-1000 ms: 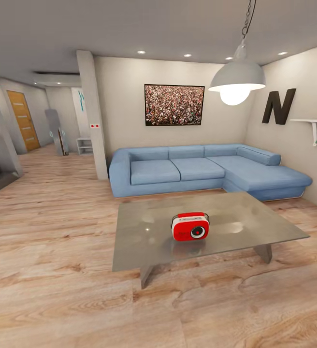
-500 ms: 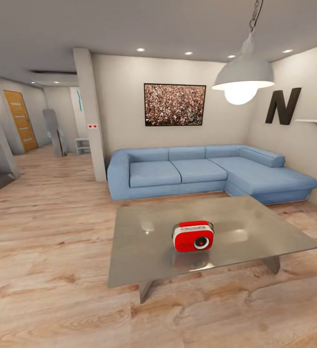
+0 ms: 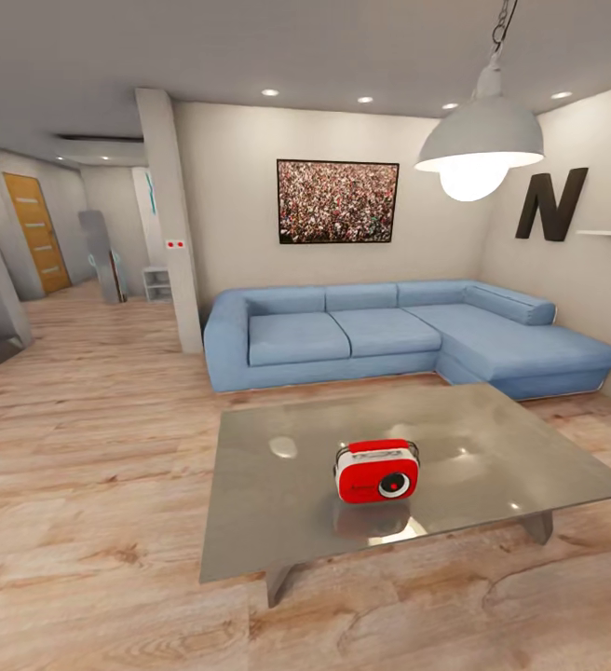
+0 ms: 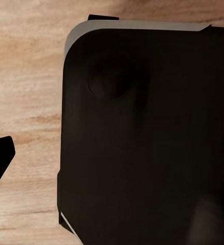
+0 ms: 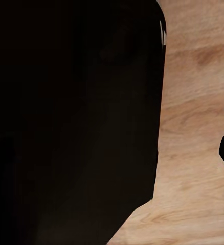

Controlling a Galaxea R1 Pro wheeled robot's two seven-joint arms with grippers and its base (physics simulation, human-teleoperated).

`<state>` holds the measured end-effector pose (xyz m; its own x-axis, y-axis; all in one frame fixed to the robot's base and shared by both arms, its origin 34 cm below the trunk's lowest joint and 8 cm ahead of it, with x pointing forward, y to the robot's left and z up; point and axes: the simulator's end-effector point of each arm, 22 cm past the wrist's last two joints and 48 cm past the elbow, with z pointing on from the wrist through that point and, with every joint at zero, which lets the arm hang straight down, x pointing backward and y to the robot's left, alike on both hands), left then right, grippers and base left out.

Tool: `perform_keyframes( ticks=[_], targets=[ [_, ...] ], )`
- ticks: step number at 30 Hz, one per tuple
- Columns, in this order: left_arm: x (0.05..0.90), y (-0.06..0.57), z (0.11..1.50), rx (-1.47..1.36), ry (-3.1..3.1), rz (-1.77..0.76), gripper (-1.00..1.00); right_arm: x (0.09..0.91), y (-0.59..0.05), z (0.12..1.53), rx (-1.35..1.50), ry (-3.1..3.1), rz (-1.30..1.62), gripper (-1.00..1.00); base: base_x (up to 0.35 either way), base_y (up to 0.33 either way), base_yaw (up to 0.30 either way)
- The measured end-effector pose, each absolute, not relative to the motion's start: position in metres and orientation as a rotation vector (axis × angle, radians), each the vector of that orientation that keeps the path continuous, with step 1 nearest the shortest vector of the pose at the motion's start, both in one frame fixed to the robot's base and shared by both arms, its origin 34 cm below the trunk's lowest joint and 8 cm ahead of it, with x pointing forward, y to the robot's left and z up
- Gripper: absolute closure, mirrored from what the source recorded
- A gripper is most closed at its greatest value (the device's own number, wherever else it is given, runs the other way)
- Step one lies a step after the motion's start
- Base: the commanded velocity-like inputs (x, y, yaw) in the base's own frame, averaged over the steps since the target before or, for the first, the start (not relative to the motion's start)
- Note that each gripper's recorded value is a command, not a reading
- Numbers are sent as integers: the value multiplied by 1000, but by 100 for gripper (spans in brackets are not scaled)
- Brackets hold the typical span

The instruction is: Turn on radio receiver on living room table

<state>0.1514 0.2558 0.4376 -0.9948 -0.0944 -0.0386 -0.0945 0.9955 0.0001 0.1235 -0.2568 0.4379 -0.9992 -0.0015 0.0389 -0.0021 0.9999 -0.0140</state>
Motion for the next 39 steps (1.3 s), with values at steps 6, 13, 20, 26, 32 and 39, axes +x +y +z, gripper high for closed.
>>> perform_keyframes(
  ticks=[6, 13, 20, 26, 32, 39],
  targets=[
    [151, 256, 438, -148, 3100, 3, -100, 123, -257, 438, 3, -3102, 21, -100, 11, 0, 0],
    [151, 256, 438, -148, 3100, 3, -100, 123, -257, 438, 0, -3101, 22, -100, 2, 0, 0],
    [151, 256, 438, -149, 3100, 3, -100, 123, -257, 438, -7, -3101, 24, -100, 0, 0, 0],
    [151, 256, 438, -150, 3100, 3, -100, 123, -257, 438, -7, -3100, 23, -100, 0, 0, 0],
    [151, 256, 438, -150, 3100, 3, -100, 123, -256, 438, -12, -3100, 22, -100, 0, 0, 0],
    [151, 256, 438, -149, 3100, 4, -100, 123, -257, 438, -4, -3100, 23, -100, 0, 0, 0]
  ],
)
